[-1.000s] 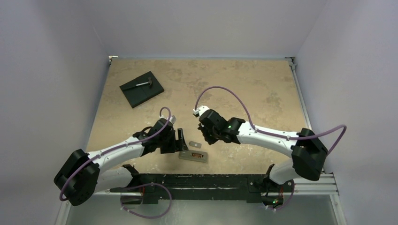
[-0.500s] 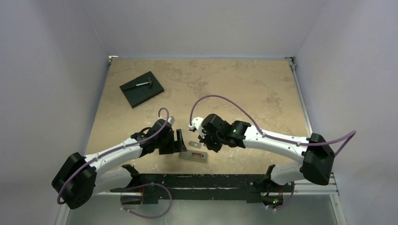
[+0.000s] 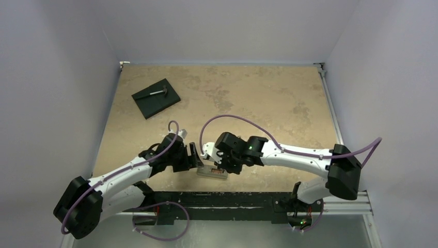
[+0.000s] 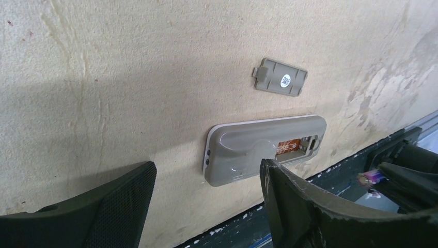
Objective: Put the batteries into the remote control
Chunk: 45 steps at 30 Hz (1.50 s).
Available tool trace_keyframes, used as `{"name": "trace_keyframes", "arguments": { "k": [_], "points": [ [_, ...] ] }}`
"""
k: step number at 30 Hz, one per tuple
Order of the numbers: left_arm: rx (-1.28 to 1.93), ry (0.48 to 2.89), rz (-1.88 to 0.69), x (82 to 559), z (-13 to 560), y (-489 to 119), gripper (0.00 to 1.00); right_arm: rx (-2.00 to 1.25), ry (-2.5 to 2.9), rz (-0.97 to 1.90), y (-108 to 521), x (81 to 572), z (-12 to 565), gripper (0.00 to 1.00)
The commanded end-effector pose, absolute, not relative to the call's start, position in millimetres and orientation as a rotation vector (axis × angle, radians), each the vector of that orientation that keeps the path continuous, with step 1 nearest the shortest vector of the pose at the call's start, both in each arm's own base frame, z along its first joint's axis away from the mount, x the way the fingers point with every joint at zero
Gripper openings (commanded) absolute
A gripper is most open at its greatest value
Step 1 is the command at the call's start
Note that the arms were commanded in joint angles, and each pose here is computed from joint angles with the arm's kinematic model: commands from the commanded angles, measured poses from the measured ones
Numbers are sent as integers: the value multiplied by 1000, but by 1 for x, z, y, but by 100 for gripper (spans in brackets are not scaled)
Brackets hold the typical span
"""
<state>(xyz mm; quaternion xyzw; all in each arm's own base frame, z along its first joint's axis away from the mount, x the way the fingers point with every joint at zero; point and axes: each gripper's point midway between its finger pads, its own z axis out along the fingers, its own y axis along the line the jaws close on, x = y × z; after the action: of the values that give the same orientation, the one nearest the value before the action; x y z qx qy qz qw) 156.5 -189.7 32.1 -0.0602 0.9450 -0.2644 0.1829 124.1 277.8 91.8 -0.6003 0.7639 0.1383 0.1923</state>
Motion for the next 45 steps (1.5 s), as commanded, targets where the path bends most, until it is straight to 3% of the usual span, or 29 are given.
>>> {"name": "trace_keyframes", "arguments": {
  "k": [1,21,45],
  "points": [
    [-206,2644,-828,155,31,-190,74,-1762,2096,404,290,121,95,1],
    [-306,2650,-863,155,24,-183,66,-1824,2109,381,316,126,74,5],
    [-295,2648,-857,156,23,-182,65,-1848,2128,364,328,131,61,11]
  ]
}}
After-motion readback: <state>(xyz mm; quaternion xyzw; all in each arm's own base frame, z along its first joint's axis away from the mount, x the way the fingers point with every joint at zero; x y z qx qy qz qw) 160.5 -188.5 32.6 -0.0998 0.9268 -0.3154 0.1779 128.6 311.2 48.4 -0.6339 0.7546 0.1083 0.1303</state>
